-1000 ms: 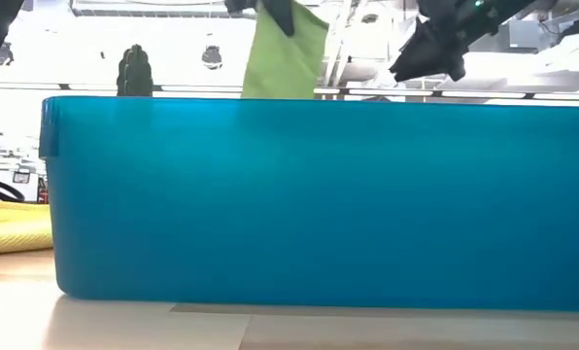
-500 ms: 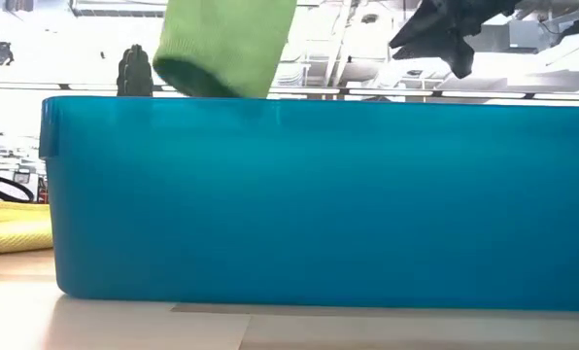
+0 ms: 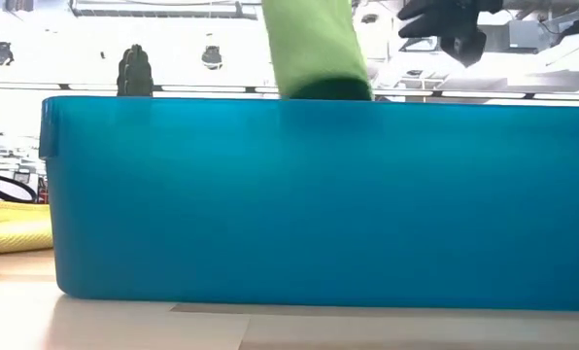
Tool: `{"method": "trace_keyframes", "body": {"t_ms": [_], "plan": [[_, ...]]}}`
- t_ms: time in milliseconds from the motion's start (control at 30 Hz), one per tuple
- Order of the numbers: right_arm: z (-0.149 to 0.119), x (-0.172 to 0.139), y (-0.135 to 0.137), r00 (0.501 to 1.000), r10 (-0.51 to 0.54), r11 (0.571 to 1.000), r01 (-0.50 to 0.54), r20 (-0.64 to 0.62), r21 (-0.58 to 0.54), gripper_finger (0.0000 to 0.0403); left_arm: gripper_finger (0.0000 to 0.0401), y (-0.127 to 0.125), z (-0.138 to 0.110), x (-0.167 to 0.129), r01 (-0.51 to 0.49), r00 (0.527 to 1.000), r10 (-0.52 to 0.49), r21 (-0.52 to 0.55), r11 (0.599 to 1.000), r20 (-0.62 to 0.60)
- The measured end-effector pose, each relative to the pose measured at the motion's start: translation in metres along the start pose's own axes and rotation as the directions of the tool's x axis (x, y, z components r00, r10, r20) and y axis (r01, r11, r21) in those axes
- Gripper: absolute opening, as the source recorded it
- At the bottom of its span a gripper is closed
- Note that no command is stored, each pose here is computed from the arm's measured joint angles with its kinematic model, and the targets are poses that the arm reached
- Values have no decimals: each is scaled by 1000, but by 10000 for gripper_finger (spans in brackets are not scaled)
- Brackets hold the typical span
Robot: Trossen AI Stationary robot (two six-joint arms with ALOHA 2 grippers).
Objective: Fold microfiber towels
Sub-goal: Put the folded green microfiber towel into the blue bin
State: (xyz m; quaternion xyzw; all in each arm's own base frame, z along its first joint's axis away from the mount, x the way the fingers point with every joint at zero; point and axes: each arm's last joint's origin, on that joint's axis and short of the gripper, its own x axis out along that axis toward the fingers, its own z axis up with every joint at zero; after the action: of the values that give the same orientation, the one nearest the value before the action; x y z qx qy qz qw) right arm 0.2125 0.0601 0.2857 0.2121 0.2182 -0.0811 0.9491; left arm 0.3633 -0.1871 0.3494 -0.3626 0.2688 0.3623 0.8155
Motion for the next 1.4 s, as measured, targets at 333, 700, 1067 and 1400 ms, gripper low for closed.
{"method": "trace_keyframes", "body": {"t_ms": [333,700,1067,1400], "plan": [[-6,-15,15,998,57,998,-57,25,-24,122,0,-31,-17,85,76,991,-93,-162,984,-97],[-3,-34,19,993,74,997,-72,92,-30,122,0,-40,-10,97,139,987,-157,-290,947,-40],[-6,-31,21,995,59,997,-56,85,-46,122,0,-22,-57,94,30,999,-41,-416,909,-17],[-8,-30,22,995,62,997,-58,81,-51,122,3,-28,-54,92,148,989,-111,-541,828,101]]}}
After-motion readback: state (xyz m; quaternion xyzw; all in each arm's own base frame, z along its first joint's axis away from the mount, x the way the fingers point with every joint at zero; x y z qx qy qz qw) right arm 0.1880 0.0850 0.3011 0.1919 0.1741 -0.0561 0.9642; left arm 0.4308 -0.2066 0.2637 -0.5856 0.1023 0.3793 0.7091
